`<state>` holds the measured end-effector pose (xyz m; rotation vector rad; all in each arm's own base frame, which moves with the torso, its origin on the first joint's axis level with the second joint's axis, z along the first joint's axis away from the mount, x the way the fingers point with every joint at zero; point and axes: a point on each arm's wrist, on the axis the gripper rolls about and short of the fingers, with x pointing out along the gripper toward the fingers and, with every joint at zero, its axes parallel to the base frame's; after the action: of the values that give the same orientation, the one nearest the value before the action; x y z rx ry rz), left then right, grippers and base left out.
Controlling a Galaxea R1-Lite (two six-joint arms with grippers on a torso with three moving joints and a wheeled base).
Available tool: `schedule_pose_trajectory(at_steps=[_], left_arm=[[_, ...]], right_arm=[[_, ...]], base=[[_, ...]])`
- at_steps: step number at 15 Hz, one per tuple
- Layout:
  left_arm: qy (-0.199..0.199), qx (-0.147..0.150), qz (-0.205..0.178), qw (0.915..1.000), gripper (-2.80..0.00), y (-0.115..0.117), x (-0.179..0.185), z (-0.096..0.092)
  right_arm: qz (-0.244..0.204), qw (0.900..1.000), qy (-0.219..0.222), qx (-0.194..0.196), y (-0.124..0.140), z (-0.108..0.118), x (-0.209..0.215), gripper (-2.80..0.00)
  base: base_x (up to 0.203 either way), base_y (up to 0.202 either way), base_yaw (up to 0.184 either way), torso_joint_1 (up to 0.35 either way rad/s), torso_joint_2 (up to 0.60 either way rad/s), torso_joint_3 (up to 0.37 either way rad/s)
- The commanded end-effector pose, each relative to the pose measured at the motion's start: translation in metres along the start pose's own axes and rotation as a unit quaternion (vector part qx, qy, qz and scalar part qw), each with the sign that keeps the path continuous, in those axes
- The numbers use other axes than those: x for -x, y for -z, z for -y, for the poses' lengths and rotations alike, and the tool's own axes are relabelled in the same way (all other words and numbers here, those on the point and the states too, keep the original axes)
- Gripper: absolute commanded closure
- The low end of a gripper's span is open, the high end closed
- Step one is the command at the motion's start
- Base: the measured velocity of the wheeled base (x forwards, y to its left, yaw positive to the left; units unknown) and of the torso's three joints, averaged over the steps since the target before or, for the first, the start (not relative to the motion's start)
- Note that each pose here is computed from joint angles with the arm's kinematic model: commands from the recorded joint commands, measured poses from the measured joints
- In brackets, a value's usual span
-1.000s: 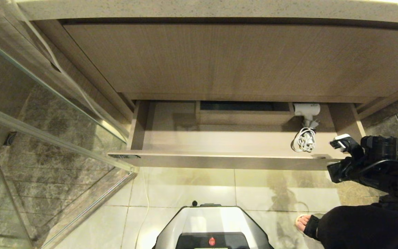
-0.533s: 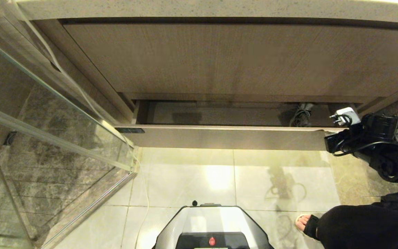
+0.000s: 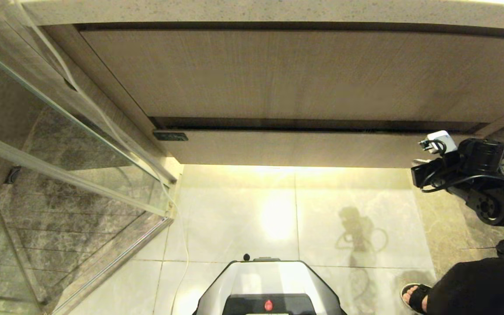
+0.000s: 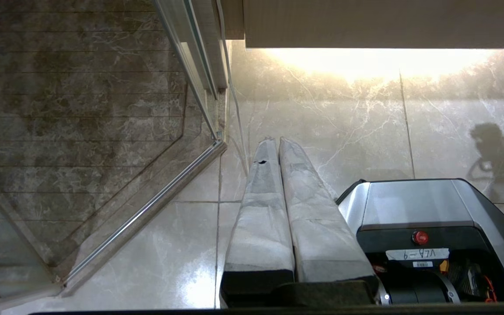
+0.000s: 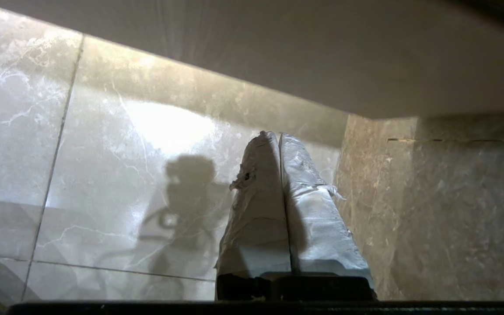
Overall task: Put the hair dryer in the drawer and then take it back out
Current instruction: Close the drawer, then pull open the drawer
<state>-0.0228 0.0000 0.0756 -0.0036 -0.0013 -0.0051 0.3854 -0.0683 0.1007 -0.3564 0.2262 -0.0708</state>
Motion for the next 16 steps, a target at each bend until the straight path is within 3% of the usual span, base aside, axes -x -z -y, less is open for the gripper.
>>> schedule_pose_trajectory(at_steps=[1, 8, 12, 16], left_arm=[[0.001, 0.000, -0.001, 1.0000, 0.00, 0.000, 0.000, 0.000], [0.000, 0.000, 0.000, 1.0000, 0.00, 0.000, 0.000, 0.000], [0.000, 0.000, 0.000, 1.0000, 0.00, 0.000, 0.000, 0.000], [0.000, 0.000, 0.000, 1.0000, 0.00, 0.000, 0.000, 0.000]], right_arm=[[0.002, 1.000, 0.005, 0.001, -0.001, 0.002, 0.000, 0.00], [-0.055, 0.998, -0.011, -0.001, -0.037, 0.015, 0.050, 0.00], [-0.067, 0.998, 0.002, 0.003, -0.091, 0.029, 0.163, 0.00], [-0.052, 0.998, 0.007, 0.018, -0.092, 0.018, 0.286, 0.00]], base=[[0.000, 0.000, 0.000, 0.000, 0.00, 0.000], [0.000, 0.000, 0.000, 0.000, 0.00, 0.000], [0.000, 0.000, 0.000, 0.000, 0.00, 0.000], [0.000, 0.000, 0.000, 0.000, 0.00, 0.000]])
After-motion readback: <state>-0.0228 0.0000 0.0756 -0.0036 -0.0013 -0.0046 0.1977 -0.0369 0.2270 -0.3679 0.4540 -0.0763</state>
